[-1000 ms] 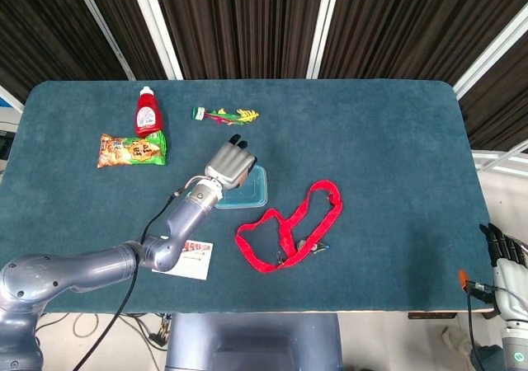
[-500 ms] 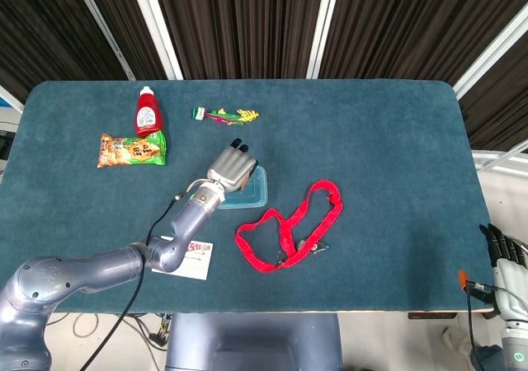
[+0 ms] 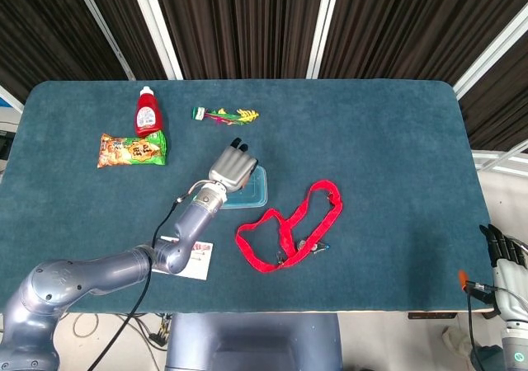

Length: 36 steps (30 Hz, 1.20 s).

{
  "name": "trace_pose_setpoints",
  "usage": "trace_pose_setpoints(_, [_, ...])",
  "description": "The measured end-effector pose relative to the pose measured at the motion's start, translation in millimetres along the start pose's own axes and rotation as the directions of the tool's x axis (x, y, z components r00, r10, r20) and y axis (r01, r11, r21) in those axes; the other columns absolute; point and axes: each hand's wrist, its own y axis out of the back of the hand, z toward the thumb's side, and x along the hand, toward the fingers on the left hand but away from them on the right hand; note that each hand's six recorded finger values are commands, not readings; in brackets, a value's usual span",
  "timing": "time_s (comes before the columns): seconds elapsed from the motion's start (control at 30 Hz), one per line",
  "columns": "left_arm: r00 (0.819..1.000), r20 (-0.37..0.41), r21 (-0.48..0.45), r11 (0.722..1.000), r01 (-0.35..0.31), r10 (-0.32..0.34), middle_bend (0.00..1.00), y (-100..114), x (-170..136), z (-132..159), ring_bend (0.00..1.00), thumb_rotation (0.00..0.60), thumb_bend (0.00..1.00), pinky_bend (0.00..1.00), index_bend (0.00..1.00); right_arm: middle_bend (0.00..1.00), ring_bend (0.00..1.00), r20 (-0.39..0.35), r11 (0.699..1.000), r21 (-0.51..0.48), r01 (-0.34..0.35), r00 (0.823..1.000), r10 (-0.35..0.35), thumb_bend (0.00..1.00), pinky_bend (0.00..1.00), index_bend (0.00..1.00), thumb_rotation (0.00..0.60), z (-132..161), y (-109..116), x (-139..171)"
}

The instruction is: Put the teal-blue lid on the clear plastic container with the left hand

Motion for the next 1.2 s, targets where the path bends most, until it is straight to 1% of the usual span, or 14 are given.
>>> trace_pose_setpoints(0.13, [1.0, -0.019, 0.001, 1.0, 0.003, -0.003, 0.5, -1.6, 0.6, 0.2, 0.2, 0.6, 0.58, 0.13, 0.59, 0.04, 0.02, 0.001, 1.0, -0.001, 0.0, 1.0, 0.0, 0.39, 0.0, 0.06, 0.6, 0.1, 0.1, 0.0])
trace_pose_setpoints(0.27, [1.0, -0.021, -0.007, 1.0, 0.015, -0.015, 0.5, -3.4, 0.8, 2.6, 0.2, 0.6, 0.58, 0.13, 0.59, 0.04, 0.02, 0.001, 1.0, 0.0, 0.001, 1.0, -0.001, 0.39, 0.0, 0.06, 0.6, -0.1, 0.4, -0.1])
trace_pose_setpoints(0.5, [1.0, -0.018, -0.032, 0.999, 0.01, -0.01, 0.51, 1.8, -0.8, 2.1, 0.2, 0.6, 0.58, 0.13, 0.59, 0.04, 0.02, 0.003, 1.0, 0.001, 0.0, 1.0, 0.0, 0.39, 0.0, 0.06, 0.6, -0.3, 0.3, 0.0])
trace_pose_setpoints(0.63, [1.0, -0.009, -0.046, 0.999, 0.006, -0.007, 0.51, 8.0, -5.3, -1.9, 0.2, 0.6, 0.58, 0.13, 0.59, 0.04, 0.02, 0.005, 1.0, 0.001, 0.001, 1.0, -0.001, 0.39, 0.0, 0.06, 0.6, -0.8, 0.5, -0.1])
trace_pose_setpoints(0.8, [1.0, 0.0, -0.046, 0.999, 0.005, -0.005, 0.51, 16.0, -14.8, -16.0, 0.2, 0.6, 0.58, 0.13, 0.6, 0.04, 0.02, 0.008, 1.0, 0.002, -0.003, 1.0, 0.003, 0.39, 0.0, 0.06, 0.6, -0.7, -0.6, -0.2])
trace_pose_setpoints(1.07, [1.0, 0.012, -0.074, 0.997, 0.019, -0.019, 0.52, 15.3, -28.8, -29.3, 0.2, 0.6, 0.58, 0.13, 0.61, 0.04, 0.02, 0.014, 1.0, 0.004, 0.002, 1.0, -0.002, 0.39, 0.0, 0.06, 0.6, -1.3, 0.3, -0.3])
trace_pose_setpoints(1.2, [0.999, 0.025, -0.07, 0.997, 0.028, -0.027, 0.52, 12.4, -36.5, -32.7, 0.2, 0.6, 0.58, 0.13, 0.61, 0.04, 0.02, 0.013, 1.0, 0.005, 0.001, 1.0, -0.001, 0.39, 0.0, 0.06, 0.6, -1.2, -0.2, -0.3])
